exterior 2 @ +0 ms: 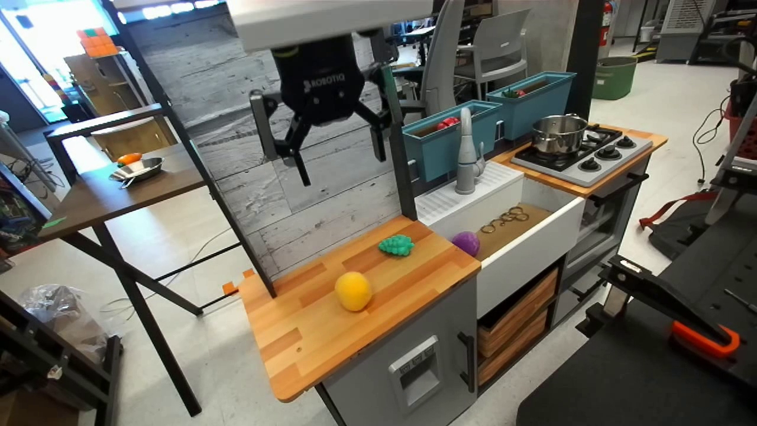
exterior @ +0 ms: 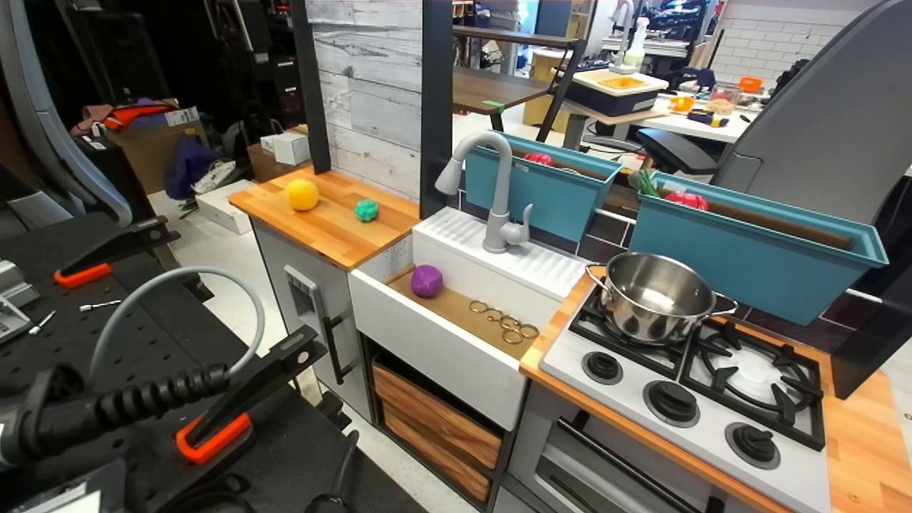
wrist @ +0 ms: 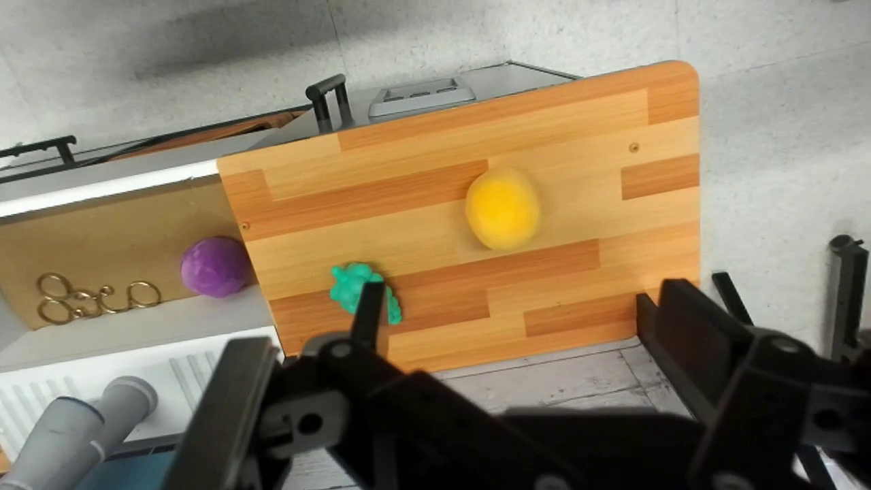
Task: Move the yellow ball to the right
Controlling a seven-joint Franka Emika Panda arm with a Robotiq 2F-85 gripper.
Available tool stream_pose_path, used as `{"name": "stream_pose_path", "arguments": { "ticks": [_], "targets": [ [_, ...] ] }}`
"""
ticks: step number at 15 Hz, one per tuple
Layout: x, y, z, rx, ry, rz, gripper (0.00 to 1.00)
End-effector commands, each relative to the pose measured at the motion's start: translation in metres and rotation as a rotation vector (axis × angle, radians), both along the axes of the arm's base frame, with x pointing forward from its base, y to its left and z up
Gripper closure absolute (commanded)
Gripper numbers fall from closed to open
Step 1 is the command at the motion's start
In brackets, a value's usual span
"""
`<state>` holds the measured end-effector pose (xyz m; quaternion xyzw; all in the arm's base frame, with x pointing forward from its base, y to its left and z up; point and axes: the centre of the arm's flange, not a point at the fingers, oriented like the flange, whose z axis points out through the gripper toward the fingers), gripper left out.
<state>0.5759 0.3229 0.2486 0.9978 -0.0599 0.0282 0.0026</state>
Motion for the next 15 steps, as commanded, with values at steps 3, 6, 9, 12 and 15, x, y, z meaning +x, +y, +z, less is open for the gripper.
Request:
{"name": "stream_pose_path", "arguments": {
  "ticks": [3,6,9,12,15],
  "targets": [
    [0.036,0.018,-0.060,-0.022,0.044,-0.020,0.00],
    [0.041,0.025,-0.094,-0.029,0.073,-0.026,0.00],
    [0.041,0.031,-0.130,-0.061,0.105,-0.024,0.00],
    [0.045,0.033,-0.161,-0.092,0.136,-0.028,0.00],
    [0.051,0.040,-0.188,-0.102,0.171,-0.048,0.00]
  ]
}}
